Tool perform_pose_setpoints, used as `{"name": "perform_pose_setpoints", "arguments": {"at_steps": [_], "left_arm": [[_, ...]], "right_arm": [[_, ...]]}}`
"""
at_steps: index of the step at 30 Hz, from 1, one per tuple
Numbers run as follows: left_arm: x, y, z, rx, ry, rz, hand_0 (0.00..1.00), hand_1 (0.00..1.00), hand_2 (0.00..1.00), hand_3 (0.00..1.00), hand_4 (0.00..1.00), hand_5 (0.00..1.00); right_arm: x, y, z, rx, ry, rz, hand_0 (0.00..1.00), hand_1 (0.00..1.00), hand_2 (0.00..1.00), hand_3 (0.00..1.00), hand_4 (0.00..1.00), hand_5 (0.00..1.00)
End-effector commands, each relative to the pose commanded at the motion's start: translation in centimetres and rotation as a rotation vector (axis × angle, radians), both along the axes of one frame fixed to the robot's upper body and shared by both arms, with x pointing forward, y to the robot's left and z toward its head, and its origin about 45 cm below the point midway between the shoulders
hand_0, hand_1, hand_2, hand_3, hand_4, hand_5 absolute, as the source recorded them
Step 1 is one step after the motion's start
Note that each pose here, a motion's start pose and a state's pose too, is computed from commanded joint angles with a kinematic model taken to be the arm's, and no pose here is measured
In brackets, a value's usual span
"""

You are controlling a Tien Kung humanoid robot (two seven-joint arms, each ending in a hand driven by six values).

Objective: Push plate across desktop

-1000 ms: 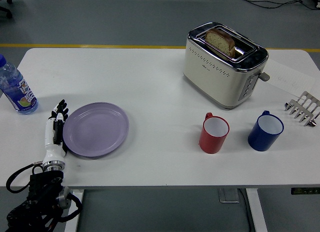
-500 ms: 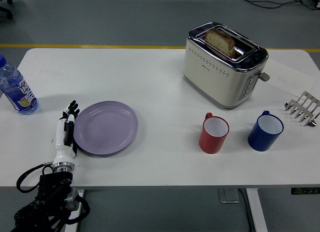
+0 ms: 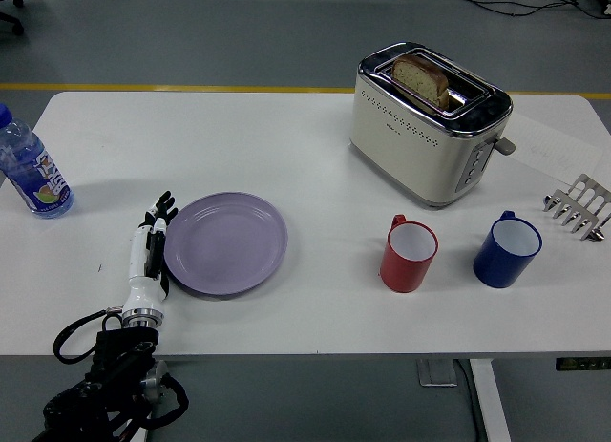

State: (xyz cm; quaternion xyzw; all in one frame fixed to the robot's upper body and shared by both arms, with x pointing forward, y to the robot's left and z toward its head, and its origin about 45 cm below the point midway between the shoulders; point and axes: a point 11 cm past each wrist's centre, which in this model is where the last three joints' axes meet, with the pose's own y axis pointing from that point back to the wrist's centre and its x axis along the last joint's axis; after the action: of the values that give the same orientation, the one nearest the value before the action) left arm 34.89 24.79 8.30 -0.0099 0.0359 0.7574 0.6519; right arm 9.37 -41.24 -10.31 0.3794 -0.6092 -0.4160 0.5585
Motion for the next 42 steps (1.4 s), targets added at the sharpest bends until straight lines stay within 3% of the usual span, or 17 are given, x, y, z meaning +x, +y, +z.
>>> {"name": "perform_pose_setpoints", "arguments": {"at_steps": [21,28,42], "left_arm": [[-0.06,-5.7,1.1,0.005,-0.027,-0.202,0.864,0.883,0.929,0.872,0.502,0.944],[-0.11,-7.0,1.7,-0.004,-0.04,-0.243,0.86,0.88,0.92,0.856,0.496,0.929],[-1.09,-9.8,2.0,-0.005,-0.05,-0.354,0.854,0.873,0.911,0.85,0.498,0.93]], "right_arm": [[0.0,-0.2,0.1,-0.005,-0.003,0.001,0.529,0.473,0.594,0.552,0.252,0.195],[0.0,-0.3,0.1,-0.006,-0.003,0.002,0.529,0.472,0.594,0.552,0.252,0.193],[-0.1,-0.3,0.1,-0.008,0.0,0.003,0.529,0.47,0.595,0.552,0.252,0.193]]}}
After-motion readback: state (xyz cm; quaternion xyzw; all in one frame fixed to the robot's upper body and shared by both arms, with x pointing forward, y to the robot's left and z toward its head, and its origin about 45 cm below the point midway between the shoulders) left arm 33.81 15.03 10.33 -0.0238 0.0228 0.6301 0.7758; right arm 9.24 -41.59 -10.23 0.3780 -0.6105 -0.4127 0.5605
